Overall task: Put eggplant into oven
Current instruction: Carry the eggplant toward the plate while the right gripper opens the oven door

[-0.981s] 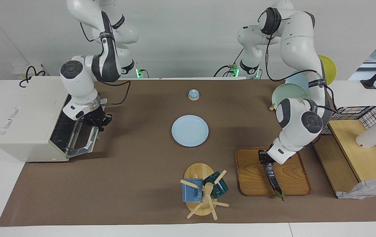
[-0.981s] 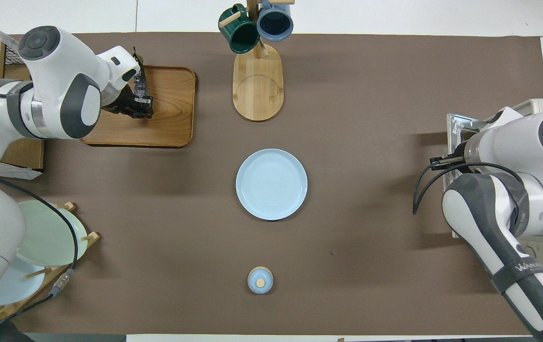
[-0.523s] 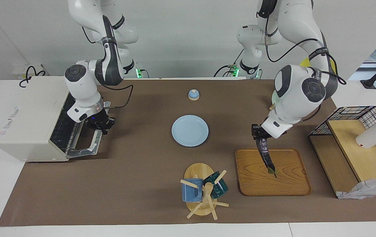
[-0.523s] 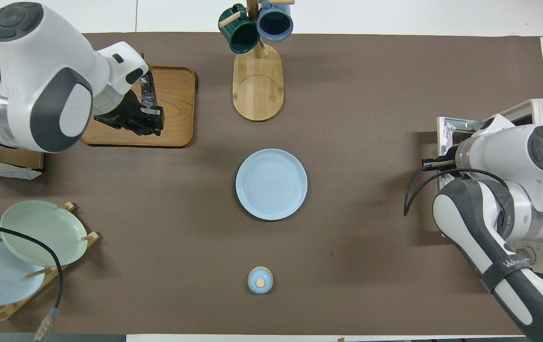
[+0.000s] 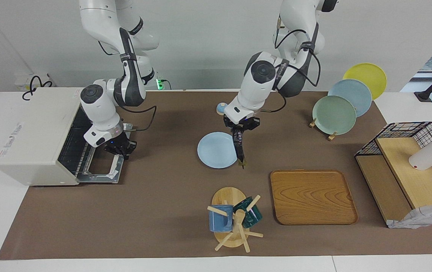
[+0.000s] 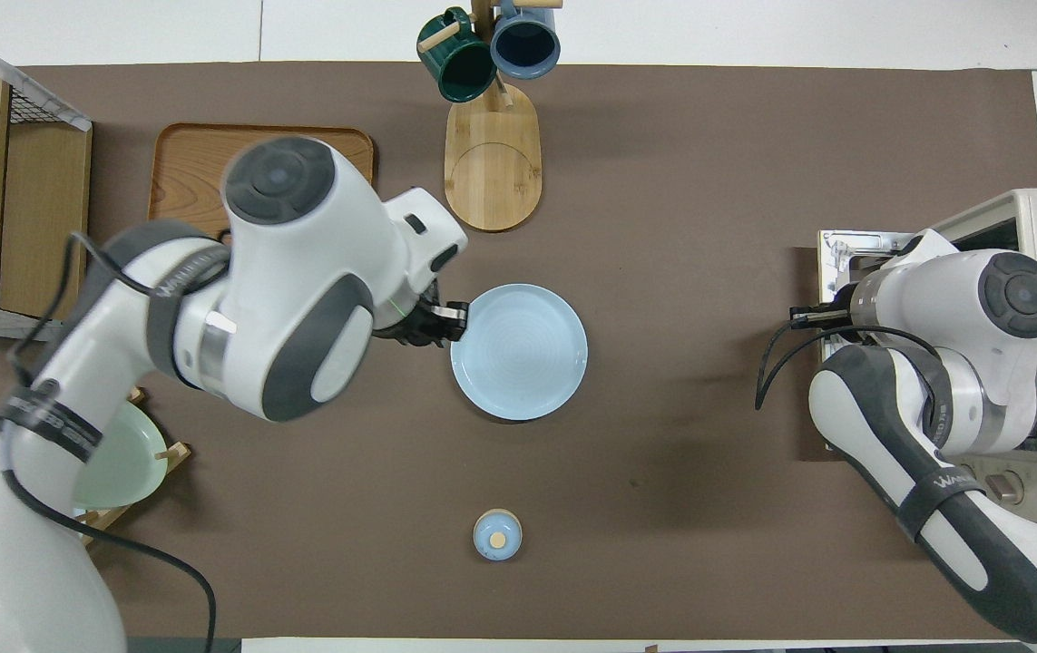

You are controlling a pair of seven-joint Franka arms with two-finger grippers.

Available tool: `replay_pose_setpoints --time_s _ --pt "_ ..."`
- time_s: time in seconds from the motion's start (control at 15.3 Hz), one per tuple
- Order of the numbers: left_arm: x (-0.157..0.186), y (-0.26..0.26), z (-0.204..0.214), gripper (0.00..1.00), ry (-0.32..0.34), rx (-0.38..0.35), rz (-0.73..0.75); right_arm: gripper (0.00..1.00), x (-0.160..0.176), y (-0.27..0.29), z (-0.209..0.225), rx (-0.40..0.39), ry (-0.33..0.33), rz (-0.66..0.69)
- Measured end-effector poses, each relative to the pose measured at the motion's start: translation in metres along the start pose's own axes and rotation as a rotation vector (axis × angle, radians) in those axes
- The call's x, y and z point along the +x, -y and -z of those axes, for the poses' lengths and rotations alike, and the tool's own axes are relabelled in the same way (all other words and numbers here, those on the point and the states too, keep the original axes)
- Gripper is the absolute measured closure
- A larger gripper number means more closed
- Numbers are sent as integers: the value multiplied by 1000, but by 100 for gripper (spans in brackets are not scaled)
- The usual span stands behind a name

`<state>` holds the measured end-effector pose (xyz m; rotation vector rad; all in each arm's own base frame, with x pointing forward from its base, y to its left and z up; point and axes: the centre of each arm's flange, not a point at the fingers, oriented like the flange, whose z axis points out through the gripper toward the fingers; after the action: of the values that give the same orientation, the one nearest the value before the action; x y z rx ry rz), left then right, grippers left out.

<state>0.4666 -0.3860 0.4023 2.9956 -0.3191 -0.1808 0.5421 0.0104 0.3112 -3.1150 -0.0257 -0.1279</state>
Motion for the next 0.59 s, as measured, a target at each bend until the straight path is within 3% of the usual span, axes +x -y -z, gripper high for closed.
replay_pose_setpoints --time_s 0.33,0.46,0.59 --pt "-31 -36 -52 59 -39 -9 -15 99 6 61 9 12 -23 -28" --pt "-29 -35 -60 59 -51 -14 -13 94 8 91 17 21 -34 -46" --pt "-26 -35 -71 59 -55 -17 -10 80 8 120 25 26 -25 -62"
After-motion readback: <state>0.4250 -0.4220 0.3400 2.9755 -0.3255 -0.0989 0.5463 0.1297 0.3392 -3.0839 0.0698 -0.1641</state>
